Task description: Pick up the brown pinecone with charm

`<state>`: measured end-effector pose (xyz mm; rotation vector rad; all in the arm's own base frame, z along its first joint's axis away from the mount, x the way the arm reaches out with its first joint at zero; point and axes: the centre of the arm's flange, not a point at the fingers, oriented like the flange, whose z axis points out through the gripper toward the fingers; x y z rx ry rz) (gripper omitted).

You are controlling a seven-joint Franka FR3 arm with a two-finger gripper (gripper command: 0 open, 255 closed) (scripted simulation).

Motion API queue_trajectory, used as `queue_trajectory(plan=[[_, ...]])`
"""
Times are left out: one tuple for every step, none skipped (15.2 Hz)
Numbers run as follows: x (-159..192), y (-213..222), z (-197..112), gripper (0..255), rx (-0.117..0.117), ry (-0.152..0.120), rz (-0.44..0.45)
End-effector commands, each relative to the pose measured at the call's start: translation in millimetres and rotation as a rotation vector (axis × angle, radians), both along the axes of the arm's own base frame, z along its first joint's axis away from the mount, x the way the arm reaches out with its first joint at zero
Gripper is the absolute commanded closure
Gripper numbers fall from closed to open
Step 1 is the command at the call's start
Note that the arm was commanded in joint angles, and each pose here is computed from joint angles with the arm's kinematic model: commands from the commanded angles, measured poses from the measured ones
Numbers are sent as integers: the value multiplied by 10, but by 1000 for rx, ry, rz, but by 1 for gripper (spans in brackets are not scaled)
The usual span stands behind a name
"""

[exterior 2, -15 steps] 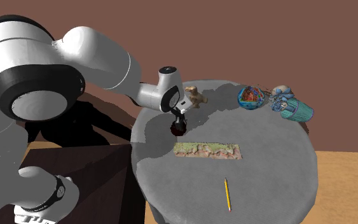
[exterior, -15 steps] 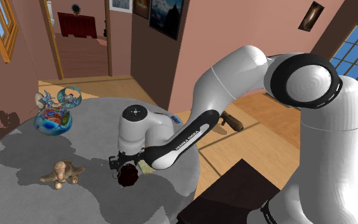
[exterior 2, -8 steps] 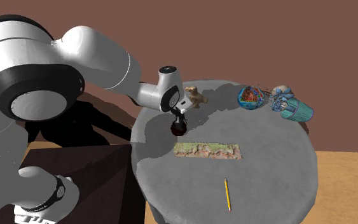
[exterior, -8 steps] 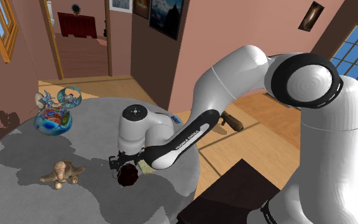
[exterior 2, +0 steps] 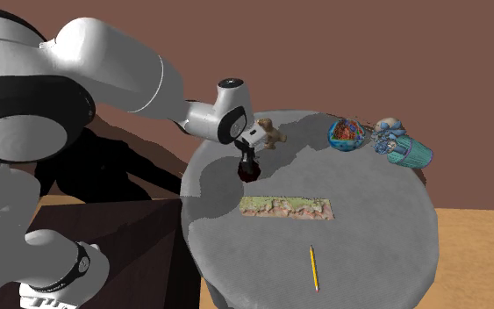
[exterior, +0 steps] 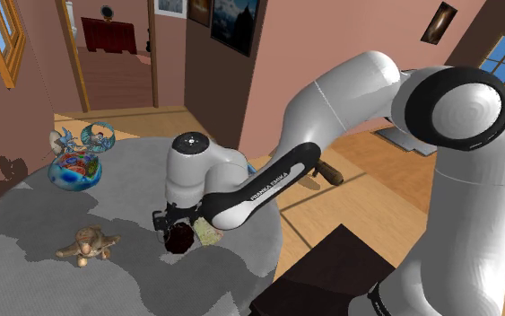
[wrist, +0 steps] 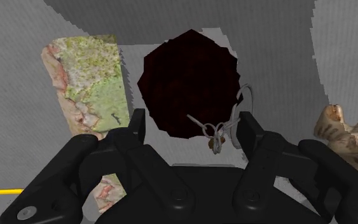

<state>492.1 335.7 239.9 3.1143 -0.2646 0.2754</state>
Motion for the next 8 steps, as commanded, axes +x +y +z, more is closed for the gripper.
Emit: queue_trajectory(plan=[[0,-5,98,255,0,0,0],[0,-5,151,255,0,0,0],[0,-5,203,255,0,0,0],[0,-5,256,255,0,0,0],[0,-5,309,255,0,0,0],[0,-5,362,255,0,0,0],[0,-5,370,255,0,0,0],[0,-5,370,255,0,0,0]])
